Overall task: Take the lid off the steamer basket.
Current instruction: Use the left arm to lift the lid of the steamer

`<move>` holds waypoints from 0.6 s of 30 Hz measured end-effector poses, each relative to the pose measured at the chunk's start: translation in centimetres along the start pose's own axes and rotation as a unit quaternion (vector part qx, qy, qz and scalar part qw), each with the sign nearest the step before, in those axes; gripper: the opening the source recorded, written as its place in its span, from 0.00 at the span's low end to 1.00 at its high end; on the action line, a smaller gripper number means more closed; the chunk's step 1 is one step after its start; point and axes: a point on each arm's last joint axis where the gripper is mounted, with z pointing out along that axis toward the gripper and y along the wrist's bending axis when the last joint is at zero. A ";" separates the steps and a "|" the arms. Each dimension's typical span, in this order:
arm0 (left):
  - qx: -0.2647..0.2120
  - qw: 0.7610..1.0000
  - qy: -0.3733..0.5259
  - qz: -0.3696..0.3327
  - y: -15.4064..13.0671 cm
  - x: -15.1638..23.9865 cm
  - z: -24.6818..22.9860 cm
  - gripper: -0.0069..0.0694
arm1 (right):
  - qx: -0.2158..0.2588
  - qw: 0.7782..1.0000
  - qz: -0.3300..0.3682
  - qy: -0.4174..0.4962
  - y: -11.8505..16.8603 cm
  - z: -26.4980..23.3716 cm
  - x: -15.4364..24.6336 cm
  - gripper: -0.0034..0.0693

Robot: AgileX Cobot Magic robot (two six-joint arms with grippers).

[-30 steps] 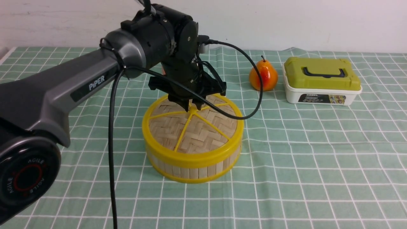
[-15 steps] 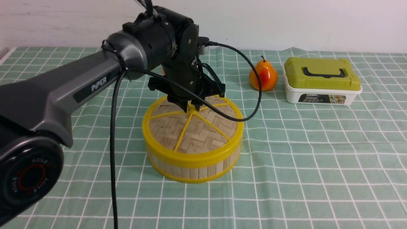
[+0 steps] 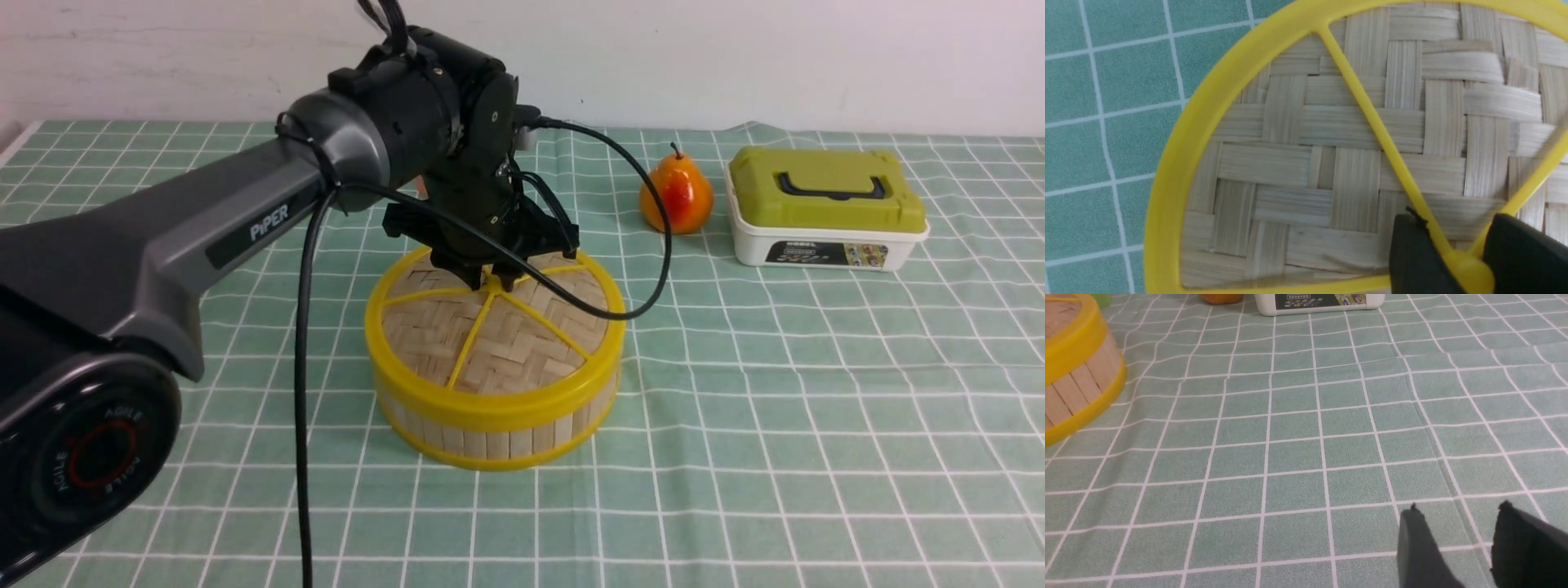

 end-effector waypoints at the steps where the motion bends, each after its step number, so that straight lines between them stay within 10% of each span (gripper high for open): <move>1: 0.000 1.000 0.000 0.000 0.0 0.0 0.0 0.40 | 0.000 1.000 0.000 0.000 0.0 0.0 0.0 0.38; 18: -0.004 1.000 0.005 0.001 0.0 0.0 -0.9 0.24 | 0.000 1.000 0.000 0.000 0.0 0.0 0.0 0.38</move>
